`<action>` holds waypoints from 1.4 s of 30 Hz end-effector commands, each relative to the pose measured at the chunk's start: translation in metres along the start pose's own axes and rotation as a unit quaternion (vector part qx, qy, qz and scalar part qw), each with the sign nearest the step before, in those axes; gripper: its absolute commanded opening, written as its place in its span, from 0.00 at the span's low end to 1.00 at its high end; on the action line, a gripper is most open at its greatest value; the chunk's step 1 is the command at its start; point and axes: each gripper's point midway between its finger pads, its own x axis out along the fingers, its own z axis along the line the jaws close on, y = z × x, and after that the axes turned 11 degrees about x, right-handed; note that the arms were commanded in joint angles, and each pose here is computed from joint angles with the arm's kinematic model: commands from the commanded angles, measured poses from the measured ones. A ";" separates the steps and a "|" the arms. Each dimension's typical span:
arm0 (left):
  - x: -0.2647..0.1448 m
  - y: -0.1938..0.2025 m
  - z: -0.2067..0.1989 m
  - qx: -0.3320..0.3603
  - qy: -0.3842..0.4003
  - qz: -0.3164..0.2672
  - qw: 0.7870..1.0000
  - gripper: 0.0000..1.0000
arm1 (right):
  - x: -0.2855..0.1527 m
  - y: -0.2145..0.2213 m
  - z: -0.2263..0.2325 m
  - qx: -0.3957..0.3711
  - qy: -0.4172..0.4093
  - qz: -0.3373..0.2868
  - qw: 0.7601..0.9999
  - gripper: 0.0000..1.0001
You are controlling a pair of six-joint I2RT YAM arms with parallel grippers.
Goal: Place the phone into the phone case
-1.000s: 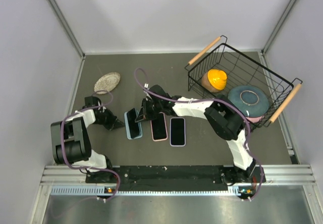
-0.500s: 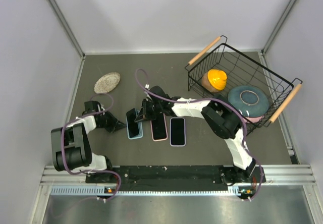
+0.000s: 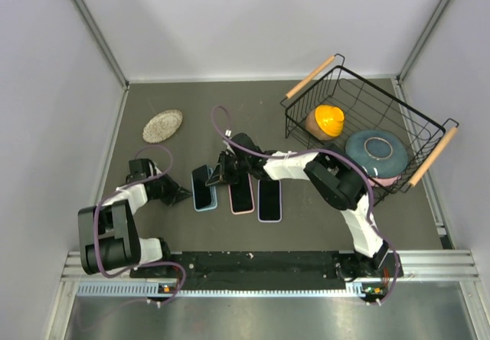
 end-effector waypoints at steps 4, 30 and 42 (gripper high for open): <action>0.000 0.034 0.019 -0.013 -0.038 0.035 0.999 0.00 | 0.012 -0.002 -0.016 0.026 -0.001 -0.010 1.000 0.00; -0.016 -0.025 -0.037 0.034 0.016 -0.011 0.999 0.00 | -0.001 0.003 -0.036 0.004 0.038 -0.018 0.999 0.00; -0.005 -0.027 -0.027 0.053 -0.002 0.011 0.999 0.44 | -0.013 -0.010 -0.021 -0.043 0.074 -0.029 0.996 0.28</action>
